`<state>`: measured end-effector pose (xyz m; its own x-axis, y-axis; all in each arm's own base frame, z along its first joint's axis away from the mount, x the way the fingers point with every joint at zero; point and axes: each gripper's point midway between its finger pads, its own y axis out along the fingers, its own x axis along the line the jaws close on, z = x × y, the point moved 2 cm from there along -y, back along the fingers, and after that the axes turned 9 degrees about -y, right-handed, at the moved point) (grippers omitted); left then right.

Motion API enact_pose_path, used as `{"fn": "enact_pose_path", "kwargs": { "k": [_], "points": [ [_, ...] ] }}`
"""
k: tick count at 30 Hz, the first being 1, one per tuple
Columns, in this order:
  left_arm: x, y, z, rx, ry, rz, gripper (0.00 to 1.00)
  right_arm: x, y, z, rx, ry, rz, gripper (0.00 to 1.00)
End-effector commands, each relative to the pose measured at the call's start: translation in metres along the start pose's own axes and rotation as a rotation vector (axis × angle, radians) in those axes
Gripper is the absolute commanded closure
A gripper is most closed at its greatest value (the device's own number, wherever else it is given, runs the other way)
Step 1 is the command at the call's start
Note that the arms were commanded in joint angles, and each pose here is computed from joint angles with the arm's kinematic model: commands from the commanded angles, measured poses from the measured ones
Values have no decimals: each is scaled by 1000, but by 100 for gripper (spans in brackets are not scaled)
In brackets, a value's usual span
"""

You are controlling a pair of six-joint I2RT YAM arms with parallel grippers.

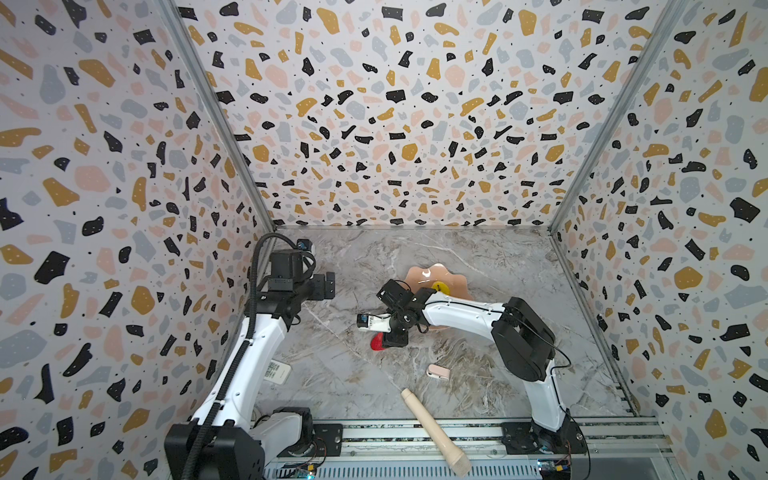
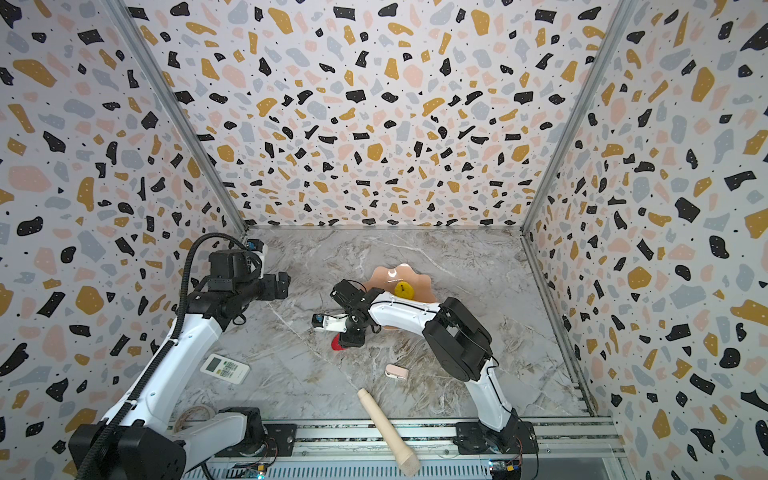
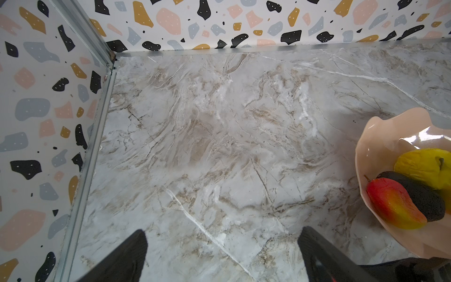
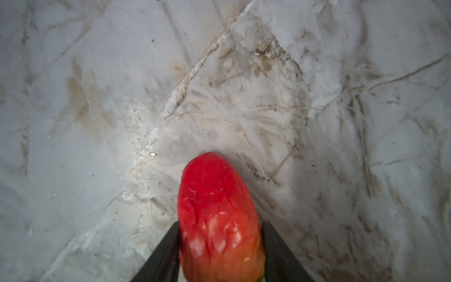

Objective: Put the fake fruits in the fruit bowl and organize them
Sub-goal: 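Move the right gripper to the red strawberry and grasp it, then place the strawberry in the bowl beside the red mango and release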

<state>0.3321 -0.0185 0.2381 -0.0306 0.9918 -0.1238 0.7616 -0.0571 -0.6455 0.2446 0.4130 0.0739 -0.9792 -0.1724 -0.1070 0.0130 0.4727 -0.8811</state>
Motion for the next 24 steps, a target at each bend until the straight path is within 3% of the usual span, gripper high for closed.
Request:
{"fn": "enact_pose_path", "kwargs": {
  "k": [1,7,16,24],
  "points": [
    [1,-2,-5,-32,0,3,0,-13,-33,-10,-35,21,36,53],
    [1,-2,-5,-31,0,1,0,-38,-77,-6,-76,59,131,59],
    [1,-1,-5,-30,0,2,0,-91,-149,39,-142,205,316,62],
    [1,0,-6,-26,0,2,1,-116,-165,78,-115,295,393,63]
  ]
}}
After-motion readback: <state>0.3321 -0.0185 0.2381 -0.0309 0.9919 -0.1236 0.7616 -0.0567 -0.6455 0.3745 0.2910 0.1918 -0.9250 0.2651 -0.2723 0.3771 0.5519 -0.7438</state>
